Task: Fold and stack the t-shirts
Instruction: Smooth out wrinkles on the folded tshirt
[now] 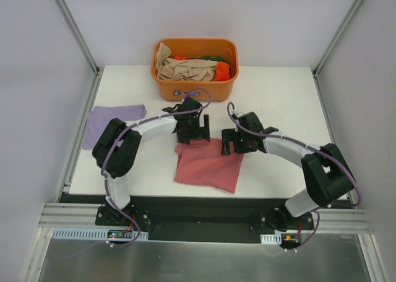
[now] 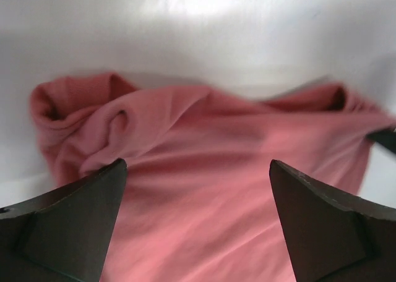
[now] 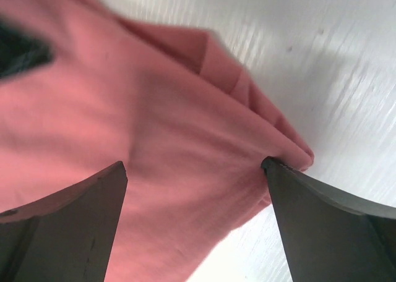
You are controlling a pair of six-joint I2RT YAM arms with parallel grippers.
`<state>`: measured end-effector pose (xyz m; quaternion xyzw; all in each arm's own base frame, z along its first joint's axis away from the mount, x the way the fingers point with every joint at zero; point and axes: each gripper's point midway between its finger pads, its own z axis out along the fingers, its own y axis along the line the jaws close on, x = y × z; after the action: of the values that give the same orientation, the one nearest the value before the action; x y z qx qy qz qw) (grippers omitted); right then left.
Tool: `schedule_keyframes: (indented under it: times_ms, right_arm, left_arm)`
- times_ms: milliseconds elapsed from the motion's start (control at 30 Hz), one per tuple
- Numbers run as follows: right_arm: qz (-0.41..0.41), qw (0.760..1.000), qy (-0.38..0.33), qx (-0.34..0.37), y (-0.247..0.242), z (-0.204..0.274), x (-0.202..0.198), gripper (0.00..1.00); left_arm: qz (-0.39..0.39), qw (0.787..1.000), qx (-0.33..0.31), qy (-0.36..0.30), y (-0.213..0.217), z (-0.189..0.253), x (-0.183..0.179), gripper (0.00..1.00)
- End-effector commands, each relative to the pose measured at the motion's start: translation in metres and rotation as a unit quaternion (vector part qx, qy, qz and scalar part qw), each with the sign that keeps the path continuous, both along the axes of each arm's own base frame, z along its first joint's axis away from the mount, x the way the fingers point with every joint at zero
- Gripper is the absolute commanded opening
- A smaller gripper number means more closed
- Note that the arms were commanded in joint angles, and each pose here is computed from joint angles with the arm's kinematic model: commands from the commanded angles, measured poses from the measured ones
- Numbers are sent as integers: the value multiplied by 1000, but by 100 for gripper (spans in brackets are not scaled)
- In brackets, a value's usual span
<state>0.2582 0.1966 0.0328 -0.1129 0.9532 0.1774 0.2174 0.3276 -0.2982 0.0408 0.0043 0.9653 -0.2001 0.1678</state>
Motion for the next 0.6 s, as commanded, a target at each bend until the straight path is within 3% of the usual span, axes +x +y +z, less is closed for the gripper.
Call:
schedule_keyframes:
  times_ms: [0, 133, 333, 567]
  right_arm:
    - [11, 997, 8, -73, -19, -9, 13, 96]
    - [29, 999, -21, -40, -2, 25, 26, 96]
    - [-5, 994, -106, -23, -24, 80, 15, 96]
    - [-69, 980, -184, -28, -67, 97, -12, 96]
  left_arm:
    - [57, 997, 49, 10, 48, 10, -41, 99]
    - [72, 996, 52, -22, 62, 27, -55, 99]
    - [92, 993, 55, -55, 82, 41, -62, 99]
    - [57, 997, 53, 5, 72, 12, -79, 99]
